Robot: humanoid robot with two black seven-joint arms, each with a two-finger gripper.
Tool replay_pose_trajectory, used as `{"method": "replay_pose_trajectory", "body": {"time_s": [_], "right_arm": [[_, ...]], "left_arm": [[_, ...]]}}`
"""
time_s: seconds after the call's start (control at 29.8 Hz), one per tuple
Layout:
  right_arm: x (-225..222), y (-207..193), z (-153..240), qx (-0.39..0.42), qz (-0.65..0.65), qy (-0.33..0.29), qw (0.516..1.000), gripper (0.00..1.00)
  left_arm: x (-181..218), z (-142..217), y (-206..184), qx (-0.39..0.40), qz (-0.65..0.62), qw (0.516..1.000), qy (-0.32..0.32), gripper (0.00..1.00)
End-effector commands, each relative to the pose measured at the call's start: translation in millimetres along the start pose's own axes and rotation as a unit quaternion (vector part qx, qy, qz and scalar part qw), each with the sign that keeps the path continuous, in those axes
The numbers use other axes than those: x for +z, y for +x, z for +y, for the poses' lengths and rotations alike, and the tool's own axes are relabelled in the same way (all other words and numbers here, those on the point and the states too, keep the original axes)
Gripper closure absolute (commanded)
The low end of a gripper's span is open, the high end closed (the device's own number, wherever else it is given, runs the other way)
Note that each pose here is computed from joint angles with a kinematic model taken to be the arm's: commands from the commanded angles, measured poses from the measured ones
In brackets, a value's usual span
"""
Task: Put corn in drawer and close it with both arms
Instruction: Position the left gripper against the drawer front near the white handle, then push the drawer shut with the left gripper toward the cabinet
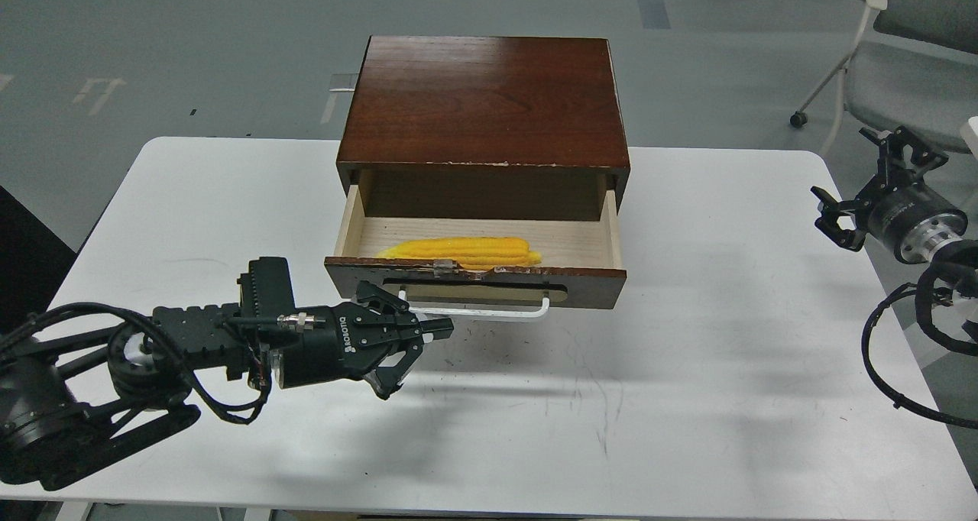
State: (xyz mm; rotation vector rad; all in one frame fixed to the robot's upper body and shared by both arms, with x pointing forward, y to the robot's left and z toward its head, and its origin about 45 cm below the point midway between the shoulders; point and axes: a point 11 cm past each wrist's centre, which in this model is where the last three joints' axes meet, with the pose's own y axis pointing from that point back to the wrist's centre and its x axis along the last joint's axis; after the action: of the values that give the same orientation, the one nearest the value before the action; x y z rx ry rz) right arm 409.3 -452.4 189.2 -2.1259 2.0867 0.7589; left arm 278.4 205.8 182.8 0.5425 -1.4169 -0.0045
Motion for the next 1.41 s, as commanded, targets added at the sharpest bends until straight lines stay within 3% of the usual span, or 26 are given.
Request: {"method": "replay_pose_trajectory", "body": {"time_s": [0.0, 1.37], "right_arm": [[1, 1, 0, 0.001, 0.000, -0.002, 1.000, 0.05], [9, 0, 0, 0.001, 0.002, -0.010, 1.000, 0.05]], "left_arm": [[0, 1, 0, 0.002, -0.002, 1.000, 0.000, 1.00], [-22, 0, 2, 0.009, -0.003, 0.999, 0.034, 1.00]]}}
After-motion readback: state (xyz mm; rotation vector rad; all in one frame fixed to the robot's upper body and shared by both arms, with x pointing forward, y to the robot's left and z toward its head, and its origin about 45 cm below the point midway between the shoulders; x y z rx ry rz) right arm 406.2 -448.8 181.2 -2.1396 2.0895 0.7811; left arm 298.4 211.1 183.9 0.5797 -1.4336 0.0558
